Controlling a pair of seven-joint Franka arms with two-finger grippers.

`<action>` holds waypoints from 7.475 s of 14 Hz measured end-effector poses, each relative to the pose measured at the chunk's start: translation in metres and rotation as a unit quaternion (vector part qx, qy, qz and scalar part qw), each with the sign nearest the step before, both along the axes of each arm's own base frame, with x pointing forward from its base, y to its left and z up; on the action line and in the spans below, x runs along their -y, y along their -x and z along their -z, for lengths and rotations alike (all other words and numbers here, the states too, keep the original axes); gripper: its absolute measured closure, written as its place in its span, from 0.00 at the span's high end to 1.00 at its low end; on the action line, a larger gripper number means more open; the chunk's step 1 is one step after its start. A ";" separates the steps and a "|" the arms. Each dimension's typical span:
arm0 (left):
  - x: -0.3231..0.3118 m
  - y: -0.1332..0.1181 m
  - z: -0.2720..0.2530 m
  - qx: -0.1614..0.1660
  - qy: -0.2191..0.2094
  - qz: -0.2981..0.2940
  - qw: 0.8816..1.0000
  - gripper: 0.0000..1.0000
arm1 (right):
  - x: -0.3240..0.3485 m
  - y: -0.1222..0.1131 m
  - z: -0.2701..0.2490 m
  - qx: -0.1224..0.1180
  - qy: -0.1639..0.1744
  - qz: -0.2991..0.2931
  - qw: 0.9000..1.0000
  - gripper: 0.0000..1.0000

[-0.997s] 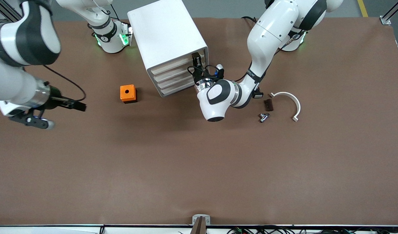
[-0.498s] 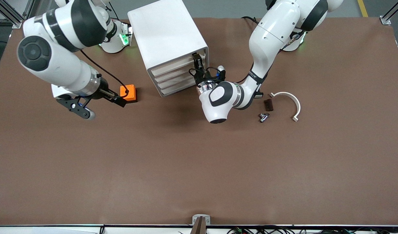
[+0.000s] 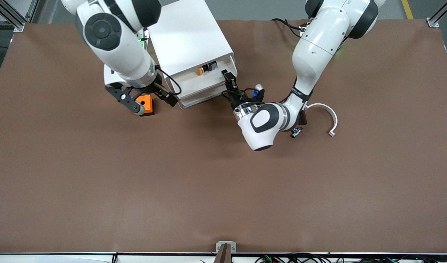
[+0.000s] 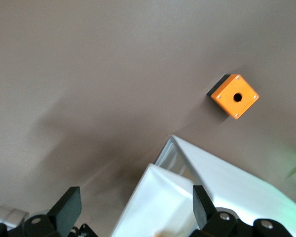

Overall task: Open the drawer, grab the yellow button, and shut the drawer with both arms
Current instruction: 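Pull the drawer open with the left gripper while the right gripper approaches, then grasp the yellow push button inside the open drawer with the right gripper, then place the yellow button on the table with the right gripper, then push the drawer closed with the left gripper while the right gripper withdraws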

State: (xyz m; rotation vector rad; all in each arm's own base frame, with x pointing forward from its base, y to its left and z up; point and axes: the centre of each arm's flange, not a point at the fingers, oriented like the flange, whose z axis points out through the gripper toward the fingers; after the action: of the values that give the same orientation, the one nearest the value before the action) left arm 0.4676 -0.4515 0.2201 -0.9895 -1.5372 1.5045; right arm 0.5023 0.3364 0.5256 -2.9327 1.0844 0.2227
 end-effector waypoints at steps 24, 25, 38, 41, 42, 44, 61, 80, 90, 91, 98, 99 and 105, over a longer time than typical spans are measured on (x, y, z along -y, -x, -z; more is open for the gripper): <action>-0.098 -0.088 0.005 0.016 -0.008 -0.122 0.992 0.23 | -0.178 0.094 0.129 0.029 0.013 0.137 0.990 0.95; -0.098 -0.089 0.006 0.022 -0.005 -0.125 0.992 0.34 | -0.182 0.095 0.129 0.030 0.012 0.141 0.990 0.94; -0.170 -0.197 -0.081 0.390 0.330 -0.168 0.843 0.99 | -0.185 0.071 0.105 0.036 0.006 0.136 0.990 0.34; -0.165 -0.201 -0.109 0.500 0.365 -0.082 0.781 0.99 | -0.136 0.023 0.065 0.014 0.027 0.078 0.996 0.34; -0.161 -0.203 -0.120 0.537 0.359 -0.050 0.762 0.99 | -0.109 0.001 0.053 0.007 0.027 0.053 0.998 0.34; -0.150 -0.205 -0.144 0.605 0.335 0.017 0.722 0.99 | -0.037 -0.048 0.034 0.000 0.017 -0.001 1.000 0.34; 0.010 -0.114 -0.178 0.674 0.245 0.453 0.529 0.99 | 0.403 -0.152 0.253 0.057 0.013 -0.280 0.958 0.34; 0.094 -0.014 -0.146 0.617 0.288 0.492 0.542 1.00 | 0.372 -0.169 0.180 0.022 -0.010 -0.313 0.950 1.00; 0.144 0.059 -0.132 0.576 0.344 0.454 0.587 1.00 | 0.348 -0.103 0.010 0.014 -0.012 -0.304 0.952 1.00; 0.145 0.061 -0.131 0.573 0.351 0.442 0.593 1.00 | 0.348 -0.100 0.002 0.019 -0.010 -0.305 0.952 1.00; 0.148 0.068 -0.124 0.562 0.383 0.376 0.629 1.00 | 0.315 -0.096 -0.040 0.044 0.001 -0.326 0.944 1.00; 0.149 0.070 -0.122 0.559 0.388 0.364 0.636 1.00 | 0.318 -0.097 -0.047 0.048 0.003 -0.324 0.945 1.00; 0.148 0.075 -0.110 0.547 0.398 0.335 0.656 1.00 | 0.330 -0.086 -0.060 0.018 -0.003 -0.312 0.950 1.00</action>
State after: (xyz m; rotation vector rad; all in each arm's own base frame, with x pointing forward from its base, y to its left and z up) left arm 0.3926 -0.5991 0.3305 -2.9850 -0.7647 0.9255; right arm 0.5885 0.0061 0.5852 -3.1541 0.1140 0.1668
